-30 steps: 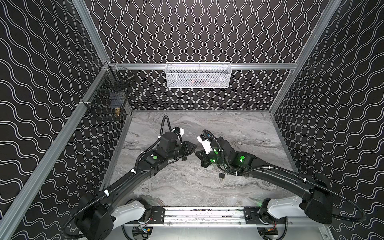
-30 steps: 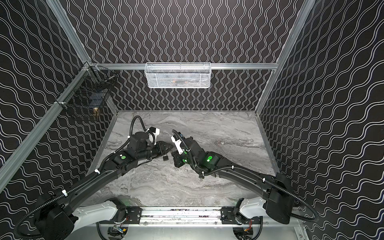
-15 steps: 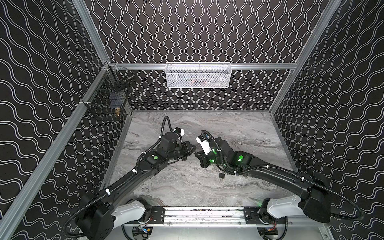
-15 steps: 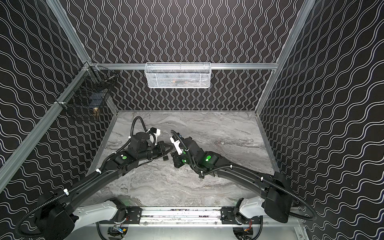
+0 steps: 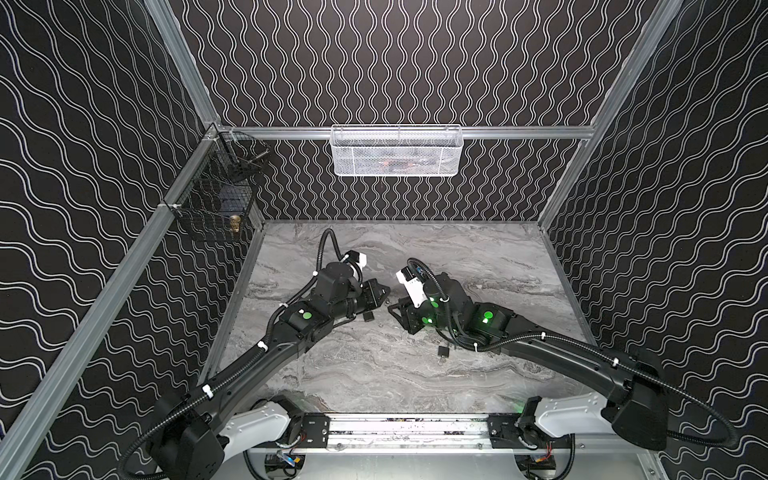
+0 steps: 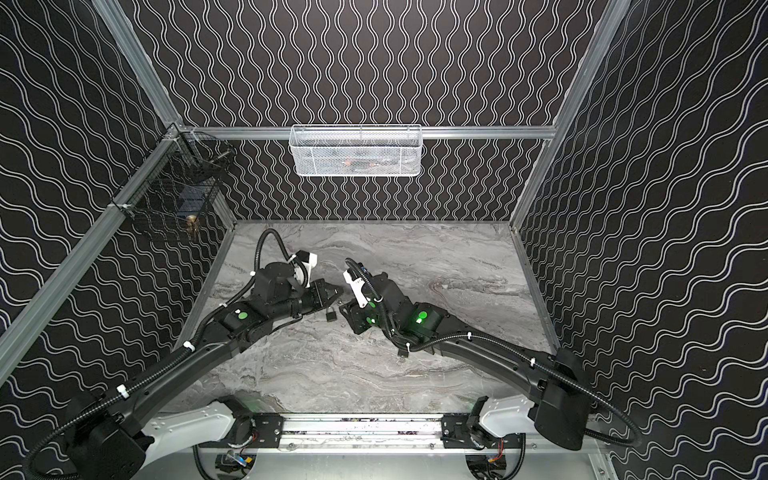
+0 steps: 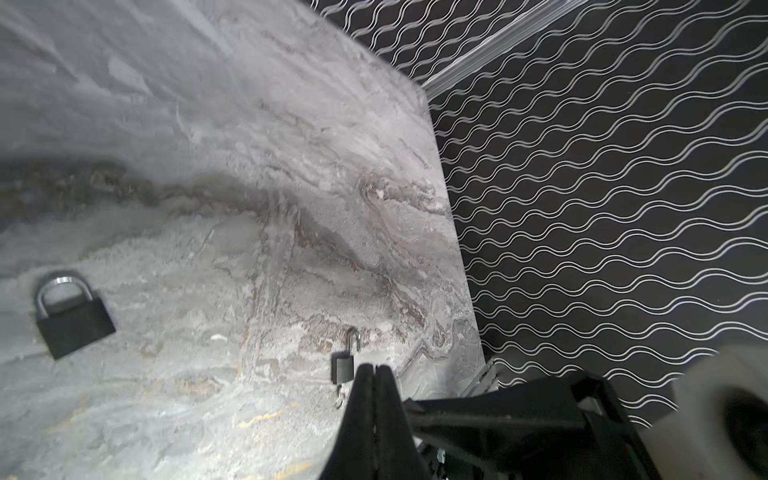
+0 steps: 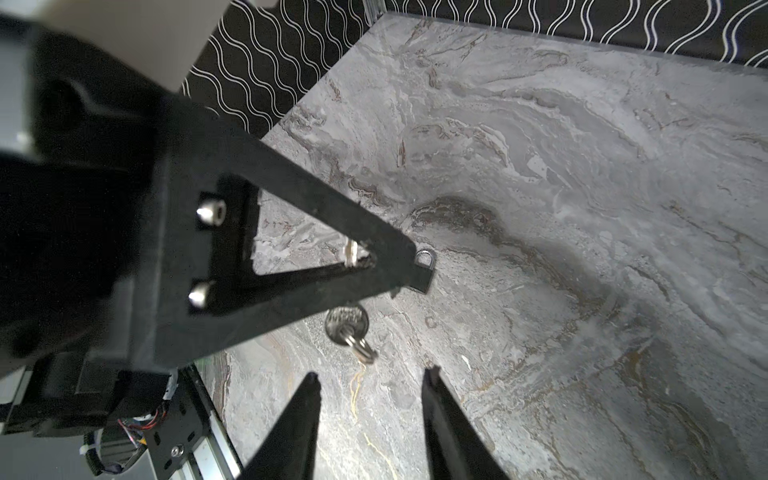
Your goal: Unlock with the key
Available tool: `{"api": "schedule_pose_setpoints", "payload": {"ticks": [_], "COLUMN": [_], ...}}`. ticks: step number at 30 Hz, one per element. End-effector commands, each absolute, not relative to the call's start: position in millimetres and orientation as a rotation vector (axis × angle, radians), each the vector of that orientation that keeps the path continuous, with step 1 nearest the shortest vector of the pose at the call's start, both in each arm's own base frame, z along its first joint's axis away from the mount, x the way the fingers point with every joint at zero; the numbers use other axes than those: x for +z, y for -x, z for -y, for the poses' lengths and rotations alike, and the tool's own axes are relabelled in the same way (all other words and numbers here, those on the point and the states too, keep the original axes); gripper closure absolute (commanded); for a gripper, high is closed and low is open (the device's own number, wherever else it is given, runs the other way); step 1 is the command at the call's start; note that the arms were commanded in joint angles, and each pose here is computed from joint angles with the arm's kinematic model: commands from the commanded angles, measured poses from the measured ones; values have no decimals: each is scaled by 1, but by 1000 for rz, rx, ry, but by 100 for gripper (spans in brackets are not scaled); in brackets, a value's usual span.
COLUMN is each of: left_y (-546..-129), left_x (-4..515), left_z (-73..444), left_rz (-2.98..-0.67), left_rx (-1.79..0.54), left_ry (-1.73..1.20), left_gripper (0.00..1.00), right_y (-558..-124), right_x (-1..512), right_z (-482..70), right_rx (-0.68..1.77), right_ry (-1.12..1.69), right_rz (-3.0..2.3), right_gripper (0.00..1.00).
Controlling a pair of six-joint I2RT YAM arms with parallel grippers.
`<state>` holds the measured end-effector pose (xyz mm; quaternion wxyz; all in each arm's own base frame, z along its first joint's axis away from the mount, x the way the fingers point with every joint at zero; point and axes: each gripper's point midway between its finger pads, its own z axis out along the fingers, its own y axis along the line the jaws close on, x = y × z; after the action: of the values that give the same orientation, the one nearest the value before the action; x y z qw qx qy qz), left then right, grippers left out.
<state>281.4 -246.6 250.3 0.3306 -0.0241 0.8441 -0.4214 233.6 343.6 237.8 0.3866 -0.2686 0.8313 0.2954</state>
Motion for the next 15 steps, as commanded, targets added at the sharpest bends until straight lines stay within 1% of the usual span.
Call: {"api": "schedule_pose_setpoints", "payload": {"ticks": [1, 4, 8, 12, 15], "left_y": [-289, -292, -294, -294, -291], "left_x": [269, 285, 302, 313, 323], "left_z": [241, 239, 243, 250, 256], "left_rz": [-2117, -2042, -1939, -1852, -1782], "left_rx": [-1025, -1006, -1031, -1092, -1150], "left_ry": [-36, -100, -180, -236, -274], "left_gripper": [100, 100, 100, 100, 100], "right_y": [-231, -226, -228, -226, -223], "right_x": [253, 270, 286, 310, 318], "right_z": [-340, -337, -329, -322, -321], "right_rx": [805, 933, 1127, 1371, 1475], "right_ry": [650, 632, 575, 554, 576], "right_rz": [-2094, -2074, -2073, -1980, -1921], "right_gripper": [54, 50, 50, 51, 52]}}
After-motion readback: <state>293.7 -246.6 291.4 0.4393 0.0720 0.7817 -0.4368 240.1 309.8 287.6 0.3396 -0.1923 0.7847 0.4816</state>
